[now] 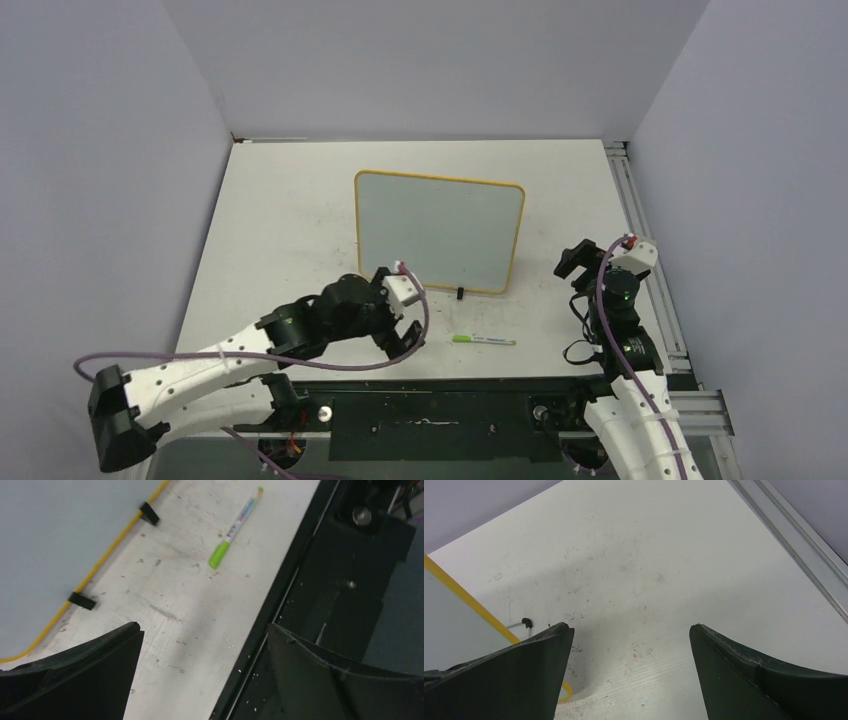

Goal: Write a sentence on the whiteboard
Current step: Open the whiteboard marker.

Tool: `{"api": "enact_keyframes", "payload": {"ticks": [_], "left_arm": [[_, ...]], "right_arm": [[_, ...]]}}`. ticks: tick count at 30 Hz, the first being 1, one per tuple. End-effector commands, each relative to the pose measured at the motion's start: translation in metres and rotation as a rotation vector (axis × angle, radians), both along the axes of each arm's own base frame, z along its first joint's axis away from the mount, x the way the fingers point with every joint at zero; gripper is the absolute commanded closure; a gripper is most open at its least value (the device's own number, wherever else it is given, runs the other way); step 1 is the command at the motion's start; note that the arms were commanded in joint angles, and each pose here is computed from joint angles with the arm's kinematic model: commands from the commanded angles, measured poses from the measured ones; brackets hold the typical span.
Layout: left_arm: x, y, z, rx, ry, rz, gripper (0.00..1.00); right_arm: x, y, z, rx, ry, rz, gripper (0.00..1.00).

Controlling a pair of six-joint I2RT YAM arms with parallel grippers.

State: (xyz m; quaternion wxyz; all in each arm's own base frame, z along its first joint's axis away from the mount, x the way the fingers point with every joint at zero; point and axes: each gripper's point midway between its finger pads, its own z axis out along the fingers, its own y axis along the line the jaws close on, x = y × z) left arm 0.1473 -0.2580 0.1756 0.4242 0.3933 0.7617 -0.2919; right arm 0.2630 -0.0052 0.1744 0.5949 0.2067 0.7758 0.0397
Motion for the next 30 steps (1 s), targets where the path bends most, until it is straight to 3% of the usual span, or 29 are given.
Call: {"api": "enact_keyframes", "payload": {"ticks": [1,8,14,24,30], "left_arm": [[-0.019,-0.045,-0.012,0.105,-0.022,-0.174,0.04],[-0.017,-0.11,-0.03,0.15,-0.035,-0.358,0.0],[-0.011,-0.138,-0.057,0.222,0.011,-0.417,0.26],[0.01,-0.146,-0.104,0.343,0.015,-0.364,0.5],[0.015,-0.146,-0.121,0.384,0.015,-0.349,0.58]], "right_arm": [[0.005,0.009,0.023,0.039,-0.043,0.036,0.1],[0.005,0.017,0.025,0.045,-0.026,0.083,0.1],[0.0,0.019,0.028,0.037,-0.024,0.105,0.1],[0.001,0.024,0.022,0.048,-0.013,0.127,0.1],[0.001,0.025,0.019,0.051,-0.008,0.135,0.1]]}}
